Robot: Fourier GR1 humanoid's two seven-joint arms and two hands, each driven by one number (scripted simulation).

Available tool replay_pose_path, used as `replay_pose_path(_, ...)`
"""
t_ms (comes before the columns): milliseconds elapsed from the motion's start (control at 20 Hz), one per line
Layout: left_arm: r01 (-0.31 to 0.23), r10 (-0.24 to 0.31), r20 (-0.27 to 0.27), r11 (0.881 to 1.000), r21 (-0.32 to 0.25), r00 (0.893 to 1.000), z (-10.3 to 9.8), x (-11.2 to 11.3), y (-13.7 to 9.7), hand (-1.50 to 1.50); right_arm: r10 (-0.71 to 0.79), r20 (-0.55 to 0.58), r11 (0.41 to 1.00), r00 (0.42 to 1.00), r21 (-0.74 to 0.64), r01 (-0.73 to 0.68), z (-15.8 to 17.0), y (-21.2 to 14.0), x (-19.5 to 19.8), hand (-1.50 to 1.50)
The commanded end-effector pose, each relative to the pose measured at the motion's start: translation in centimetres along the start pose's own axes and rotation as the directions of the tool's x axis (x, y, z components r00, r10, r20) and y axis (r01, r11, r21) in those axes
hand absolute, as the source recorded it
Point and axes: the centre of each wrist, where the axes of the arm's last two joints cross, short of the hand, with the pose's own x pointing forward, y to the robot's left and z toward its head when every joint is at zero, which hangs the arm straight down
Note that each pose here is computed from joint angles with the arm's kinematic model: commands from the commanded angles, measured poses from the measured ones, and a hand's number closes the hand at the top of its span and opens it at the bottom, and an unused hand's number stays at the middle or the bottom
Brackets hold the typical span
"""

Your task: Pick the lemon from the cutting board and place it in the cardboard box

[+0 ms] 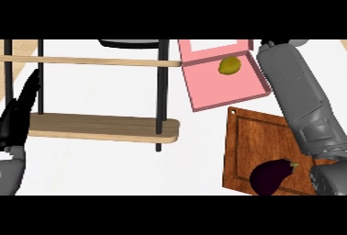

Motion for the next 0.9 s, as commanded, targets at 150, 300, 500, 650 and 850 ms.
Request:
replay_pose_path(150, 0.005, -0.007, -0.138, 1.000, -0.011, 0.990, 1.6, -3.8, -0.8, 0.00, -0.156, 0.044, 0.985, 0.987, -0.072, 0.159, -1.3, -2.6, -1.9, -1.50)
replay_pose_path(300, 0.007, -0.005, -0.157, 1.000, 0.015, 0.988, 1.8, -3.6, -0.1, 0.00, -0.187, 0.015, 0.980, 0.982, -0.070, 0.188, -3.2, -6.9, -4.0, -1.50)
replay_pose_path(500, 0.008, -0.004, -0.180, 1.000, 0.017, 0.984, 3.4, -5.1, 0.2, 0.00, -0.170, -0.014, 0.980, 0.985, -0.112, 0.167, -2.0, -7.2, -6.4, -1.50)
replay_pose_path(650, 0.008, -0.003, -0.193, 1.000, 0.024, 0.981, 4.1, -6.2, 0.7, 0.00, -0.152, -0.021, 0.983, 0.988, -0.107, 0.149, -3.1, -12.2, -8.4, -1.50)
replay_pose_path(850, 0.009, -0.004, -0.196, 1.000, 0.021, 0.981, 4.3, -6.3, 2.5, 0.00, -0.103, -0.025, 0.991, 0.994, -0.085, 0.100, -2.1, -15.3, -11.6, -1.50)
